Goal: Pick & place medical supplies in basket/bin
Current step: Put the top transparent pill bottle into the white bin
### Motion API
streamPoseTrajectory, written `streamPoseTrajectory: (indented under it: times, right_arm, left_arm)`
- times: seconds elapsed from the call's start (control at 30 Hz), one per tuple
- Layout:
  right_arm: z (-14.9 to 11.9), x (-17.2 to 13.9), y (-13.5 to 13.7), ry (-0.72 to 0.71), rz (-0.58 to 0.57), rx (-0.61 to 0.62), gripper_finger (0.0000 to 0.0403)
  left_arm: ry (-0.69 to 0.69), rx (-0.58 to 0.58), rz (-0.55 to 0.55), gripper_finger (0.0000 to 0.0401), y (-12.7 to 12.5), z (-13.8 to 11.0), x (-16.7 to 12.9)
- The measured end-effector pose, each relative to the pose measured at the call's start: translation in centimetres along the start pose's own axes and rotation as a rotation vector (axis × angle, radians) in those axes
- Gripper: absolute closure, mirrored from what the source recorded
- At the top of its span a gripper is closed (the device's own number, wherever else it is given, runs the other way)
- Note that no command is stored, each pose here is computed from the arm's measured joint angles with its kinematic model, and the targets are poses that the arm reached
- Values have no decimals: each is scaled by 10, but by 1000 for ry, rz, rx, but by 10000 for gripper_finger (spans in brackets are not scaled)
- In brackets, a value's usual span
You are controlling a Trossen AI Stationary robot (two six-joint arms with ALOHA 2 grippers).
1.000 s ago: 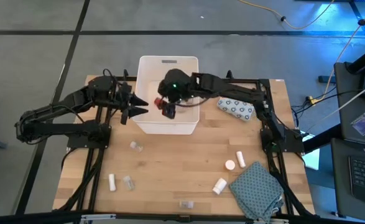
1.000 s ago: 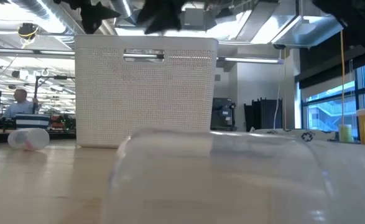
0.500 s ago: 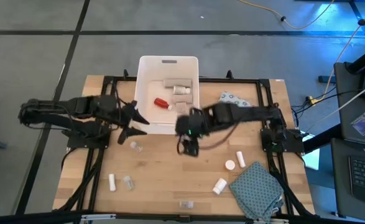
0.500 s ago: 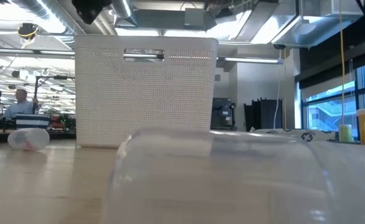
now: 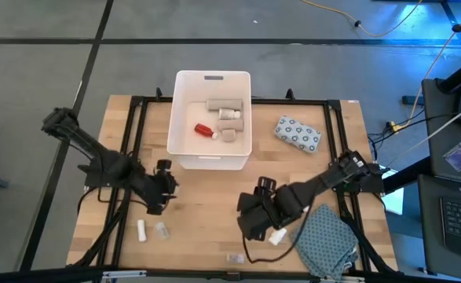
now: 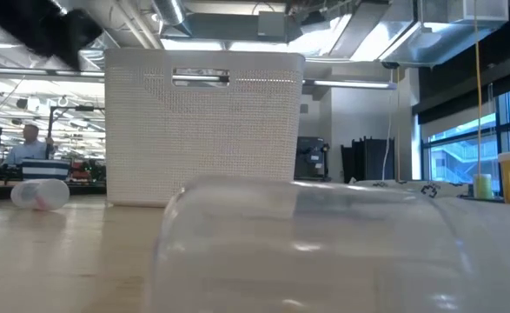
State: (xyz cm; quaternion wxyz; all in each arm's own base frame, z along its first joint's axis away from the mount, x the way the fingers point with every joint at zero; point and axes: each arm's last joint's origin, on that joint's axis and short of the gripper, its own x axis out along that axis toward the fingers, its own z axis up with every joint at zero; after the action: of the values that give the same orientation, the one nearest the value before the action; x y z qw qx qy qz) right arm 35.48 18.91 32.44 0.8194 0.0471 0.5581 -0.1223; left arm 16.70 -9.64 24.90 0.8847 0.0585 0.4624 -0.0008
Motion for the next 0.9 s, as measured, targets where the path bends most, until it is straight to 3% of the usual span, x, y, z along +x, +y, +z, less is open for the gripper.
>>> streamPoseTrajectory:
  times: [0.1,0.23,0.43,0.67,0.9]
  right_arm:
    - [-5,3,7,-14,0,20,150]
    - [-5,11,12,-36,22,30,150]
    - [-8,19,14,-27,15,49,150]
    - [-5,20,11,-31,10,55,150]
    - [0,22,5,-37,6,51,150]
  left_arm:
    - [145,37,119,216,-5,-13,10]
    - [266,-7,192,217,-7,-20,23]
    - [330,-83,150,217,-15,-21,35]
    - [350,-65,129,212,-18,-20,39]
    - [360,65,173,148,-19,-21,47]
